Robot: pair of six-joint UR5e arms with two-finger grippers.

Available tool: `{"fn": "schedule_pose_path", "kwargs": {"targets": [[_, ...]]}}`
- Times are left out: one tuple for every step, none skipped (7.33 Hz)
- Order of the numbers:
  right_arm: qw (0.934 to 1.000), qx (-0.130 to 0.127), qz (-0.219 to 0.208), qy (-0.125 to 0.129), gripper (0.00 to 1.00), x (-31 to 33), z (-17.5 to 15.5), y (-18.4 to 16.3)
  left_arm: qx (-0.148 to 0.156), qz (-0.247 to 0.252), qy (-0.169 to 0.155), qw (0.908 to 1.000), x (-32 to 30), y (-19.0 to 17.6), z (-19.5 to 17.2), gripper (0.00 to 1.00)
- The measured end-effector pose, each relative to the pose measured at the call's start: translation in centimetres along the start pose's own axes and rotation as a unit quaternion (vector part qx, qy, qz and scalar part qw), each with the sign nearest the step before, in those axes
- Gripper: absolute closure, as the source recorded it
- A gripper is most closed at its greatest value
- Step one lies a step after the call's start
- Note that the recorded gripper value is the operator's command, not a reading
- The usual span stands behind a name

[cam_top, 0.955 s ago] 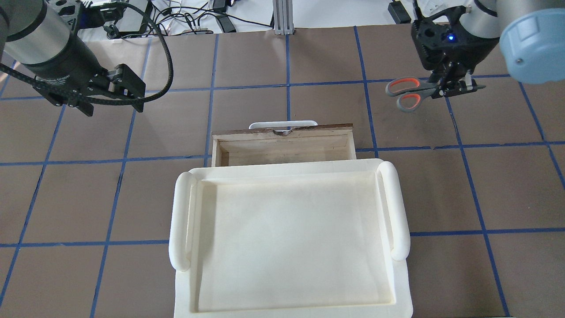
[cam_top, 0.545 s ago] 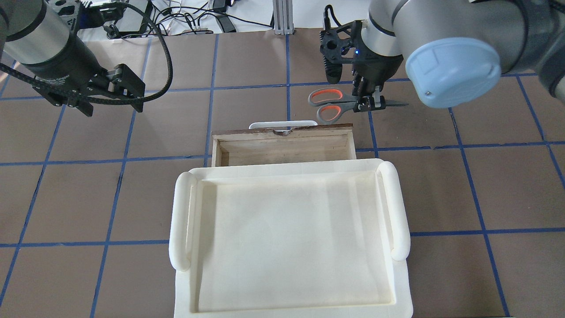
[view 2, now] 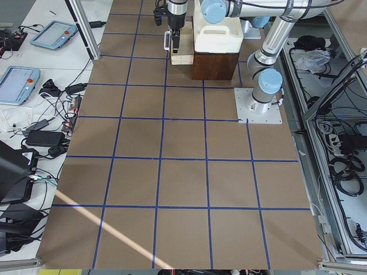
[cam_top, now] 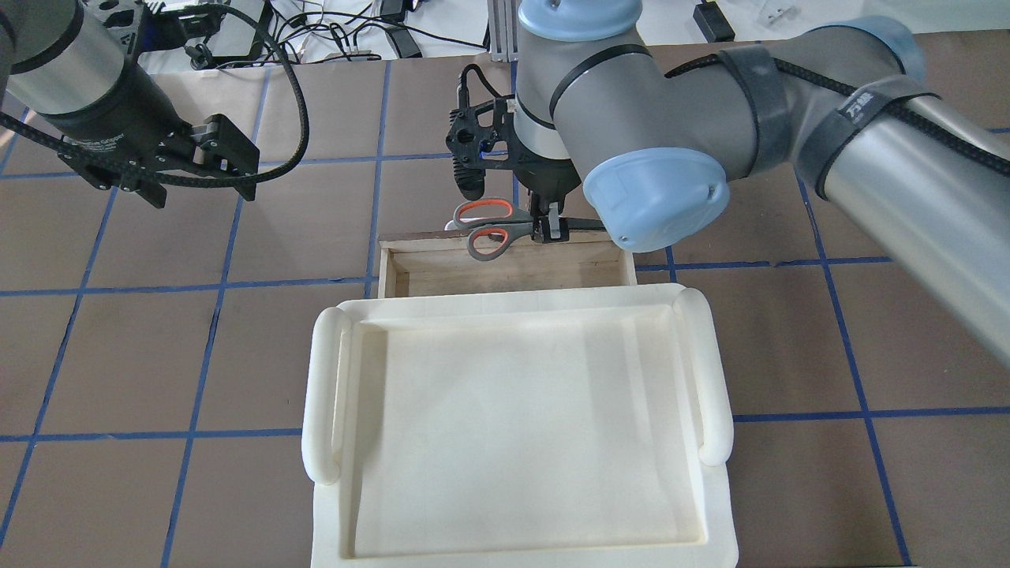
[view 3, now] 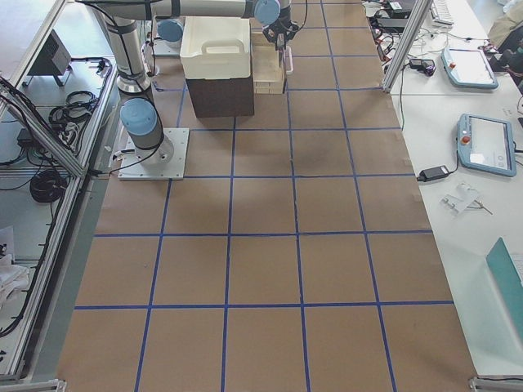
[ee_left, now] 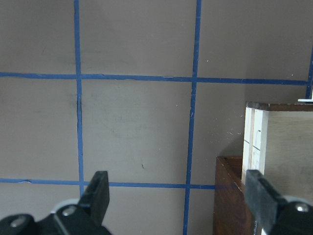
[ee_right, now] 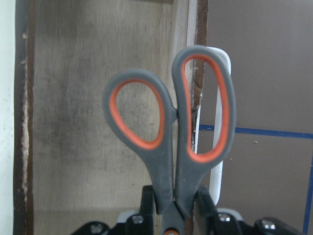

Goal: Put scissors in drawer and close it
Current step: 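Carry the scissors with the right gripper over the open drawer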

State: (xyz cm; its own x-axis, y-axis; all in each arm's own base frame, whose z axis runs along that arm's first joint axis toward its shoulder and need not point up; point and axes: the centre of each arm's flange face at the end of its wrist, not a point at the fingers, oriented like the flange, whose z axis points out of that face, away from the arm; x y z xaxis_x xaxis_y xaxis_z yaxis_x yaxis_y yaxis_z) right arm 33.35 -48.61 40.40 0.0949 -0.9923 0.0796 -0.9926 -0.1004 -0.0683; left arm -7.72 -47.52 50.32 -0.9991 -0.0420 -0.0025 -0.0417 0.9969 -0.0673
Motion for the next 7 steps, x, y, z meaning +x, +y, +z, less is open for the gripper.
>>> {"fn": "schedule_pose_path", "kwargs": {"targets": [[1.0000, -0.003, -0.007, -0.003, 1.00, -0.1, 1.0, -1.1, 0.000, 0.000, 0.000, 1.0000, 0.0, 0.0, 0.0, 0.00], [0.9997, -0.013, -0.017, -0.007, 1.00, -0.5, 1.9, -2.3, 0.000, 0.000, 0.000, 1.0000, 0.0, 0.0, 0.0, 0.00], [0.9991, -0.029, -0.028, -0.011, 1.00, -0.8, 2.7, -3.1, 0.000, 0.001, 0.000, 1.0000, 0.0, 0.0, 0.0, 0.00], [0.9986, -0.038, -0.033, -0.015, 1.00, -1.0, 3.3, -3.5, 0.000, 0.001, 0.000, 1.0000, 0.0, 0.0, 0.0, 0.00], [0.9983, -0.042, -0.035, -0.019, 1.00, -1.0, 3.9, -3.7, -0.001, 0.001, 0.000, 1.0000, 0.0, 0.0, 0.0, 0.00], [0.9981, -0.044, -0.035, -0.024, 0.58, -1.1, 4.3, -3.7, -0.001, 0.001, -0.001, 1.0000, 0.0, 0.0, 0.0, 0.00], [0.9980, -0.045, -0.035, -0.027, 0.08, -1.1, 4.6, -3.7, -0.001, 0.001, -0.002, 1.0000, 0.0, 0.0, 0.0, 0.00]]}}
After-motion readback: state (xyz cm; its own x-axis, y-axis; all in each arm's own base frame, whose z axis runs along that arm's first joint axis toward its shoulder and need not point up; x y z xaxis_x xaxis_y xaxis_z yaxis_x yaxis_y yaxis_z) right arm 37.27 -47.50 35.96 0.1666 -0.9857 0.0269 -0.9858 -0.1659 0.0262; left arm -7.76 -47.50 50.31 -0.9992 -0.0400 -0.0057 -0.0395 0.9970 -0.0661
